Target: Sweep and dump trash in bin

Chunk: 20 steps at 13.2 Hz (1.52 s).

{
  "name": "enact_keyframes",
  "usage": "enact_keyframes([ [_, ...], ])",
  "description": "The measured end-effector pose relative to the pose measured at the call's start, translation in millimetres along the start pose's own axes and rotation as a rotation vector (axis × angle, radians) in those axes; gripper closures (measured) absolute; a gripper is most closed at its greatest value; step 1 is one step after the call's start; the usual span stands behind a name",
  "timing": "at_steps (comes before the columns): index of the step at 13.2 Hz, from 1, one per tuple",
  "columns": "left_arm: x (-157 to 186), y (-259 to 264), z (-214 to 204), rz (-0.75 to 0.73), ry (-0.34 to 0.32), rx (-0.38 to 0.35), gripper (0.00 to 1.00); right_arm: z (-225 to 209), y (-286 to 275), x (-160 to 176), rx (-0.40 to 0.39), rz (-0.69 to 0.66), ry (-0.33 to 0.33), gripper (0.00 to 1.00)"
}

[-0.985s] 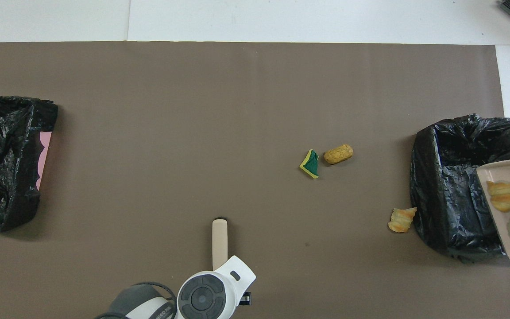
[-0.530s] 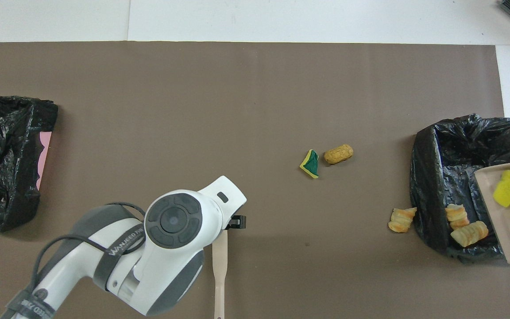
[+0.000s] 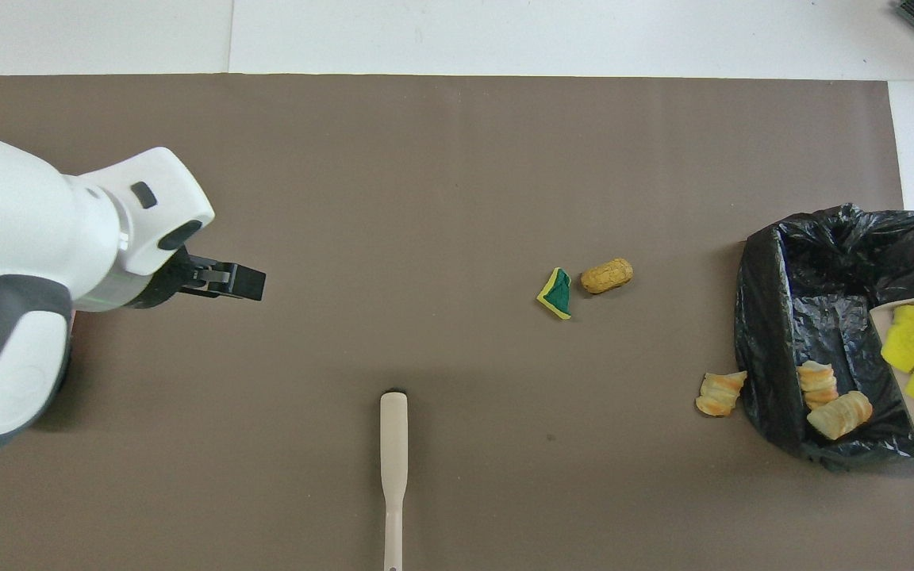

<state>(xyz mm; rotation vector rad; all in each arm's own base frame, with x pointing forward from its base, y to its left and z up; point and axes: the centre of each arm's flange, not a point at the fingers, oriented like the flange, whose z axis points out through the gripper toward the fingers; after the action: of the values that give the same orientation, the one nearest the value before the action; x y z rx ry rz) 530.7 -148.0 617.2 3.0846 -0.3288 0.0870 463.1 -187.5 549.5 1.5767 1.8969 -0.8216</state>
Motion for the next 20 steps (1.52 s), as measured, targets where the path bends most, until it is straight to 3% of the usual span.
enact_keyframes([
  [4, -6, -37, -37, 0.041, -0.011, 0.019, 0.00, 3, -20, -23, 0.022, 0.030, -0.049, 0.69],
  [8, -8, -55, -39, 0.029, -0.025, 0.019, 0.00, -2, -17, -17, 0.009, 0.027, -0.037, 0.69],
  [13, -11, -69, -41, 0.004, -0.032, 0.020, 0.00, -21, 0, 14, -0.048, 0.105, 0.143, 0.69],
  [16, -15, -74, -43, -0.007, -0.042, 0.020, 0.00, -32, 8, 43, -0.013, 0.192, 0.281, 0.69],
  [20, -16, -80, -43, -0.017, -0.044, 0.020, 0.00, -57, 34, 112, 0.078, 0.370, 0.456, 0.69],
])
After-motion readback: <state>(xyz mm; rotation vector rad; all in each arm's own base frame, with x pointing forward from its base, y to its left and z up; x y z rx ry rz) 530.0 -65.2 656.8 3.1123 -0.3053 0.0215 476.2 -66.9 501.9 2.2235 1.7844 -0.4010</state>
